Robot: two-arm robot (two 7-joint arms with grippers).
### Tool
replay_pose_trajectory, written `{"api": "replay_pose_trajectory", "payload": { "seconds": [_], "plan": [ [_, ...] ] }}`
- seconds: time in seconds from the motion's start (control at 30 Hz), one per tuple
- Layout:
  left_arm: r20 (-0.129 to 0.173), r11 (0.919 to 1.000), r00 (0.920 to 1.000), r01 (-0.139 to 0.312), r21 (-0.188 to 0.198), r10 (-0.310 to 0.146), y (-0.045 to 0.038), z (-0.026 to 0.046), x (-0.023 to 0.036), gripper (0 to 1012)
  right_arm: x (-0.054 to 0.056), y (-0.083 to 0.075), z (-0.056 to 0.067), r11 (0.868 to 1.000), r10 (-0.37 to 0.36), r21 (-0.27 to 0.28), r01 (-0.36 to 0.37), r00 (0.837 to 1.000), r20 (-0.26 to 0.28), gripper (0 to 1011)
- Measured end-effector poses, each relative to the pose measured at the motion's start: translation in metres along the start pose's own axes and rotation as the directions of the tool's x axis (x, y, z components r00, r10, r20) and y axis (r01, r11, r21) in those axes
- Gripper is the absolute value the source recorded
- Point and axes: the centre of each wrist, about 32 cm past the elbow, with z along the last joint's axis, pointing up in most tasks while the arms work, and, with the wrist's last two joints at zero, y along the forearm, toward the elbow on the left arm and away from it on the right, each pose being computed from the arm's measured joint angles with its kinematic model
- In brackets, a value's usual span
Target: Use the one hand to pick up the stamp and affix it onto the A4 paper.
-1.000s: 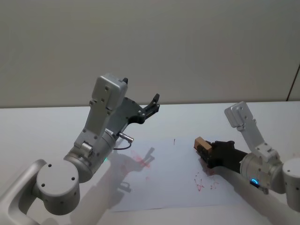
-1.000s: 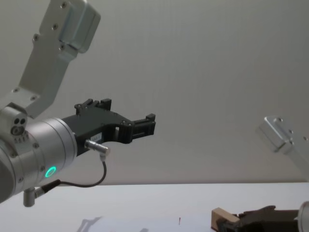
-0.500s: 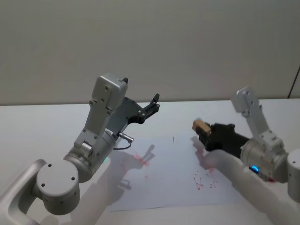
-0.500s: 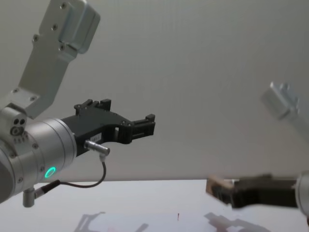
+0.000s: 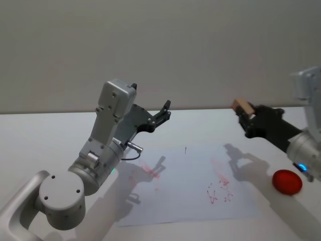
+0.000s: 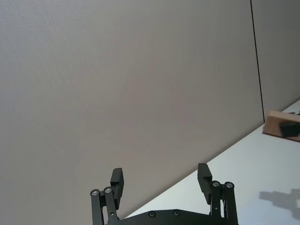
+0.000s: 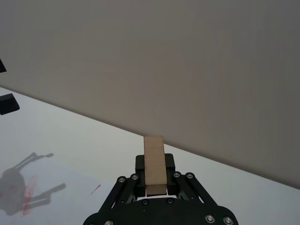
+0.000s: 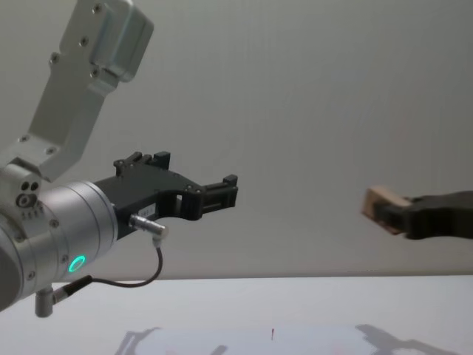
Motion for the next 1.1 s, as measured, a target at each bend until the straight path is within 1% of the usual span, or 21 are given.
{"api": "replay_pose_trajectory", "payload": {
  "seconds": [0.03,0.13,0.17,0.23,0.27,0.33,0.37,0.4,0.47,0.53,0.6,0.63,0.67,0.7,0.77,0.87,1.1],
  "plan": [
    [0.000,1.0000,1.0000,0.000,0.000,0.000,0.0000,0.0000,0.0000,1001,0.000,0.000,0.000,1.000,0.000,0.000,0.000,1.000,0.000,217],
    [0.000,1.0000,1.0000,0.000,0.000,0.000,0.0000,0.0000,0.0000,1001,0.003,-0.017,-0.001,0.999,-0.040,-0.012,0.040,0.999,-0.017,217],
    [0.000,1.0000,1.0000,0.000,0.000,0.000,0.0000,0.0000,0.0000,1001,0.003,-0.017,-0.001,0.999,-0.040,-0.012,0.040,0.999,-0.017,217],
    [0.000,1.0000,1.0000,0.000,0.000,0.000,0.0000,0.0000,0.0000,1001,0.005,-0.032,-0.004,0.997,-0.070,-0.031,0.069,0.997,-0.032,217],
    [0.000,1.0000,1.0000,0.000,0.000,0.000,0.0000,0.0000,0.0000,1001,0.005,-0.032,-0.004,0.997,-0.070,-0.031,0.069,0.997,-0.032,217],
    [0.000,1.0000,1.0000,0.000,0.000,0.000,0.0000,0.0000,0.0000,1001,0.006,-0.045,-0.009,0.994,-0.094,-0.056,0.092,0.995,-0.044,217],
    [0.000,1.0000,1.0000,0.000,0.000,0.000,0.0000,0.0000,0.0000,1001,0.006,-0.045,-0.009,0.994,-0.094,-0.056,0.092,0.995,-0.044,217],
    [0.000,1.0000,1.0000,0.000,0.000,0.000,0.0000,0.0000,0.0000,1001,0.007,-0.053,-0.012,0.992,-0.106,-0.073,0.102,0.993,-0.049,217],
    [0.000,1.0000,1.0000,0.000,0.000,0.000,0.0000,0.0000,0.0000,1001,0.007,-0.059,-0.014,0.990,-0.117,-0.089,0.111,0.992,-0.057,217],
    [0.000,1.0000,1.0000,0.000,0.000,0.000,0.0000,0.0000,0.0000,1001,0.008,-0.069,-0.020,0.985,-0.132,-0.117,0.124,0.989,-0.064,217],
    [0.000,1.0000,1.0000,0.000,0.000,0.000,0.0000,0.0000,0.0000,1001,0.008,-0.075,-0.023,0.982,-0.141,-0.135,0.131,0.988,-0.069,217],
    [0.000,1.0000,1.0000,0.000,0.000,0.000,0.0000,0.0000,0.0000,1001,0.008,-0.081,-0.028,0.978,-0.149,-0.159,0.136,0.986,-0.073,217],
    [0.000,1.0000,1.0000,0.000,0.000,0.000,0.0000,0.0000,0.0000,1001,0.008,-0.084,-0.029,0.976,-0.153,-0.167,0.139,0.985,-0.075,217],
    [0.000,1.0000,1.0000,0.000,0.000,0.000,0.0000,0.0000,0.0000,1001,0.009,-0.090,-0.033,0.971,-0.161,-0.189,0.144,0.984,-0.077,217],
    [0.000,1.0000,1.0000,0.000,0.000,0.000,0.0000,0.0000,0.0000,1001,0.009,-0.093,-0.036,0.968,-0.166,-0.205,0.147,0.983,-0.079,217],
    [0.000,1.0000,1.0000,0.000,0.000,0.000,0.0000,0.0000,0.0000,1001,0.010,-0.103,-0.044,0.956,-0.177,-0.249,0.153,0.981,-0.077,217],
    [0.000,1.0000,1.0000,0.000,0.000,0.000,0.0000,0.0000,0.0000,1001,0.012,-0.111,-0.052,0.942,-0.185,-0.295,0.159,0.981,-0.065,217]
  ]
}}
